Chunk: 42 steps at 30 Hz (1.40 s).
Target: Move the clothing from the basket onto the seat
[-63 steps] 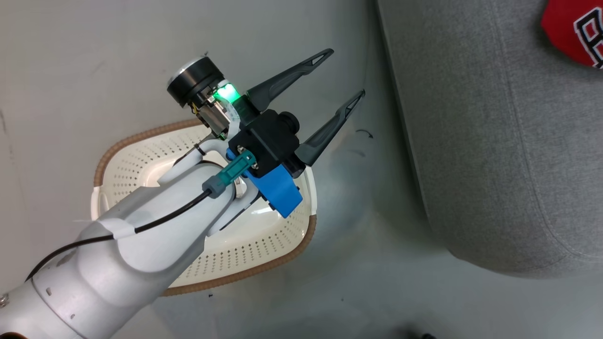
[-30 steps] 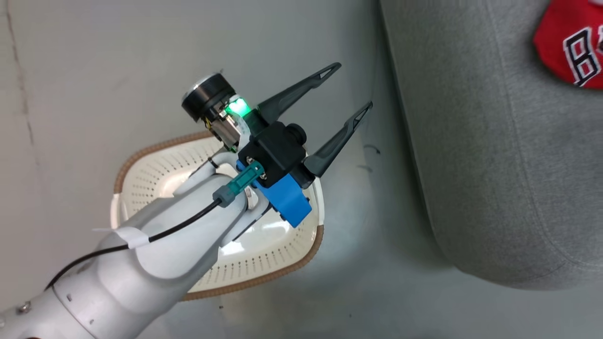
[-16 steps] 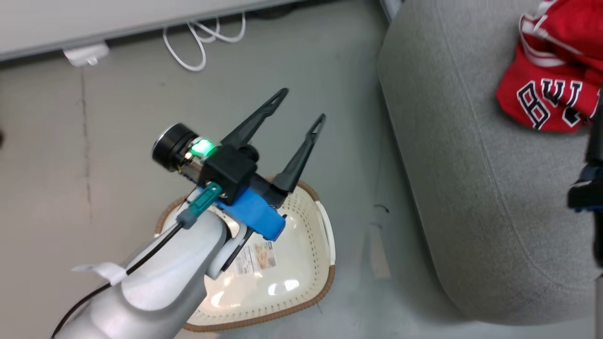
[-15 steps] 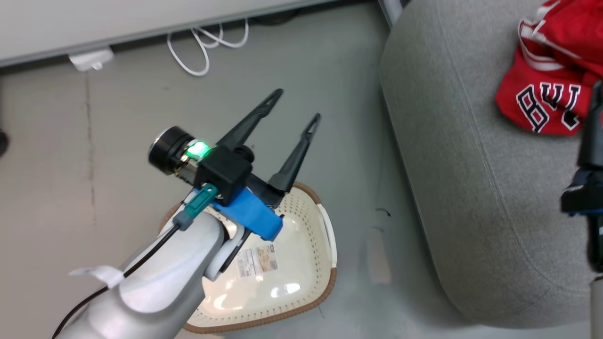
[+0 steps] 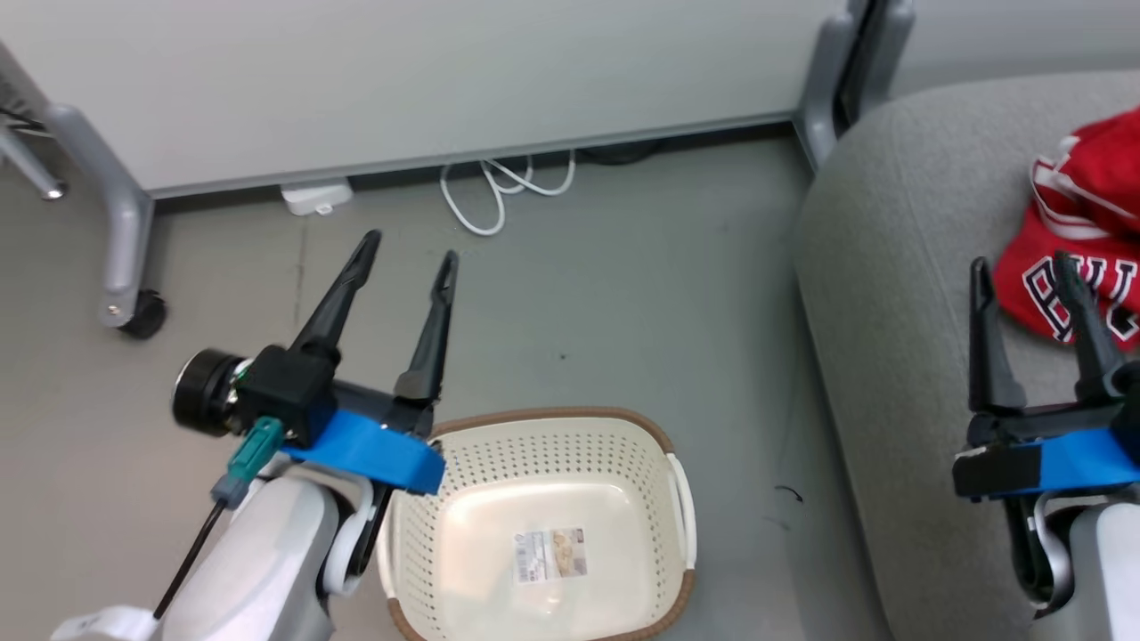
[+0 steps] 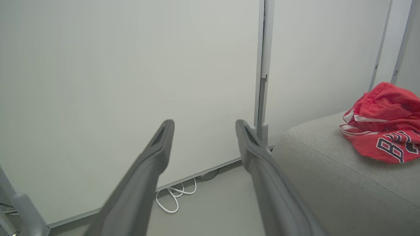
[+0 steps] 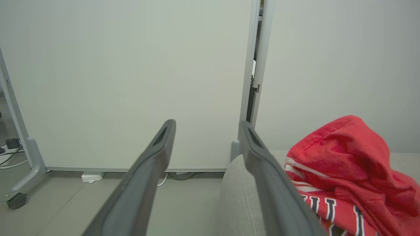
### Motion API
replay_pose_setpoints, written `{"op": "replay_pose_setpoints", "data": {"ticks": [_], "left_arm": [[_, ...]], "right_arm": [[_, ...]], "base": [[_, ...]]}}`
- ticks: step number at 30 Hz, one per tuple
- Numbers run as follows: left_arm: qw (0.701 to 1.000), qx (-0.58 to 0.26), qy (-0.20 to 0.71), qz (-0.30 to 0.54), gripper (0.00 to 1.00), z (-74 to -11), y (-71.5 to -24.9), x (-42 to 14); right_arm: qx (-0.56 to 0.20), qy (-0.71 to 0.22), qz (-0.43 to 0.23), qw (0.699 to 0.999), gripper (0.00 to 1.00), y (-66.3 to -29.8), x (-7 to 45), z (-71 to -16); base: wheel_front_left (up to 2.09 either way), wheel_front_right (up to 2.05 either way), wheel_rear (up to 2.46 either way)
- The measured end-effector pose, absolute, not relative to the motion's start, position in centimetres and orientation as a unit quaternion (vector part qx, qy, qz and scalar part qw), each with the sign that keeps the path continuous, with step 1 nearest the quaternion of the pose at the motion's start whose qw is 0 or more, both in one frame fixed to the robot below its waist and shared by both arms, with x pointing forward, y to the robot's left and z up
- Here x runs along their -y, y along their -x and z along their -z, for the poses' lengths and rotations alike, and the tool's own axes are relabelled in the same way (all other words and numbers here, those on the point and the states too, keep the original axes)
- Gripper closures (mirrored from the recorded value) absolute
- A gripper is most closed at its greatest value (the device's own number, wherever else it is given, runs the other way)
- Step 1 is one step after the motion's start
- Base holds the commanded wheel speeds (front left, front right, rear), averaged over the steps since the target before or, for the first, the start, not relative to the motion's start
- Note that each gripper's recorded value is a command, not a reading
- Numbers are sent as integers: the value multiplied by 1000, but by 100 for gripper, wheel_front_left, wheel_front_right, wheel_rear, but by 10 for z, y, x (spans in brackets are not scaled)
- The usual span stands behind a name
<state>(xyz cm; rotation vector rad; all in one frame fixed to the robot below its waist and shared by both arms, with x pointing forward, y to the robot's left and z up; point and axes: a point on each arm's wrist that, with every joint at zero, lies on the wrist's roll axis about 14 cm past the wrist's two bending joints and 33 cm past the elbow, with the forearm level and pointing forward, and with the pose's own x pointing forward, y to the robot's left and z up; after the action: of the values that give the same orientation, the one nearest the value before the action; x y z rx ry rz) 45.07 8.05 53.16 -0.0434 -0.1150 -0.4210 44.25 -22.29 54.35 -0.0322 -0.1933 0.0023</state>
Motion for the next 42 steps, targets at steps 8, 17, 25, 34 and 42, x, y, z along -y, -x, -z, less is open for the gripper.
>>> {"op": "replay_pose_setpoints", "data": {"ticks": [8, 17, 25, 34, 42], "left_arm": [[990, 57, 24, 124, 0, -530, -425, -135], [996, 47, 35, 64, 0, -519, -392, -170], [997, 34, 49, 44, 0, -507, -371, -177], [997, 23, 56, 46, 0, -499, -360, -174], [997, 18, 59, 49, 0, -494, -355, -170]], "right_arm": [[102, -6, -46, 994, 0, -436, 181, -546], [93, -16, -62, 994, 0, -422, 163, -540], [74, -19, -59, 995, 0, -406, 163, -528], [54, -33, -62, 996, 0, -391, 159, -516], [45, -47, -61, 996, 0, -385, 159, -510]], "base": [[0, 0, 0], [0, 0, 0], [0, 0, 0], [0, 0, 0], [0, 0, 0]]}}
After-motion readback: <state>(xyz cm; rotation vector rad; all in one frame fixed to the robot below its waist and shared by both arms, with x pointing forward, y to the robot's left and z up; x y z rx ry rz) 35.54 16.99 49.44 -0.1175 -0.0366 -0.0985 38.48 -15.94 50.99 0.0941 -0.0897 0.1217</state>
